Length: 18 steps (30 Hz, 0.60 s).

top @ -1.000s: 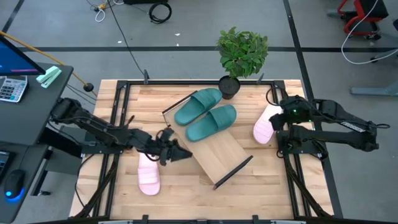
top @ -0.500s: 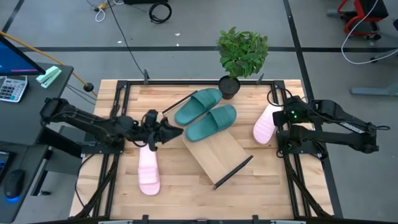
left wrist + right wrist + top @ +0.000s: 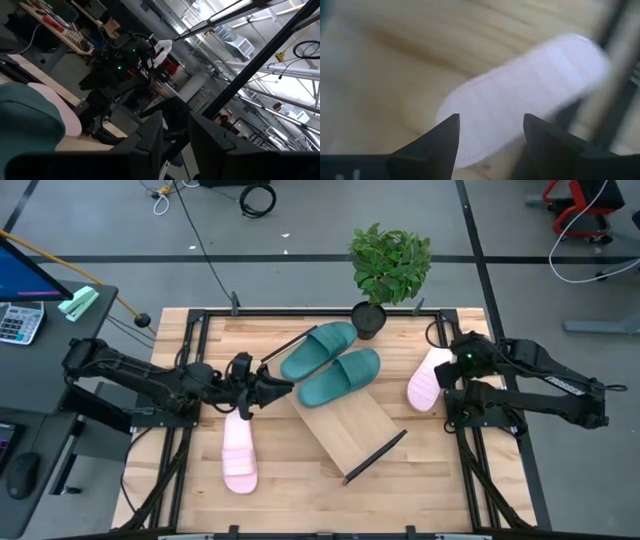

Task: Pick and place slides into the shelf
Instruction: Put the right pink slide on the shelf

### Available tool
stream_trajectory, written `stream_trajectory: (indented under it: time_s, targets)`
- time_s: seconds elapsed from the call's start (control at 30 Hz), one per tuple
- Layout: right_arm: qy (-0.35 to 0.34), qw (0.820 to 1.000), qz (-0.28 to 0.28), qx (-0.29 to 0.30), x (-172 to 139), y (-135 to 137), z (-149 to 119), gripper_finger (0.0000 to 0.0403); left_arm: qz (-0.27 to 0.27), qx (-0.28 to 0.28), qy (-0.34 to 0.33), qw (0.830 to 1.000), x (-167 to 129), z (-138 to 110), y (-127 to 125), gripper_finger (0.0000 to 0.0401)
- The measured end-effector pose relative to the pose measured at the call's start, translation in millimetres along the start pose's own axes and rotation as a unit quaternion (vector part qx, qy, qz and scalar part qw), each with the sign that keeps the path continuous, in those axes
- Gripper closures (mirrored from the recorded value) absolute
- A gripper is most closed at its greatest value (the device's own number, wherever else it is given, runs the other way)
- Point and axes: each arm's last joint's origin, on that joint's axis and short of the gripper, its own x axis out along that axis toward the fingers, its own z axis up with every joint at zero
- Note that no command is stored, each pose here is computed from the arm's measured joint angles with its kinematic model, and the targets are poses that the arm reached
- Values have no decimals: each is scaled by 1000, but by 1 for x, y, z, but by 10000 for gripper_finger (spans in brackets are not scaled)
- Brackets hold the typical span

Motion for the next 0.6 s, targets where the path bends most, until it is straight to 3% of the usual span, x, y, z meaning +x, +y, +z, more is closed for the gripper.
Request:
stream_trajectory:
  time_s: [0.13, 0.2, 0.33, 0.47, 0.6]
  targets:
    - [45, 989, 81, -118, 3, 11, 1, 176, 0, 0, 1, 1000, 0, 0, 0, 304]
    - [84, 976, 92, -179, 6, 15, -2, 179, 0, 0, 0, 1000, 0, 0, 0, 305]
    - [138, 935, 110, -308, 9, 23, -9, 190, 0, 0, 0, 1000, 0, 0, 0, 302]
    - [150, 875, 131, -441, 11, 33, -18, 204, 0, -2, 1, 1000, 0, 0, 0, 299]
    - [158, 833, 120, -516, 13, 44, -28, 211, 0, -3, 1, 1000, 0, 0, 0, 300]
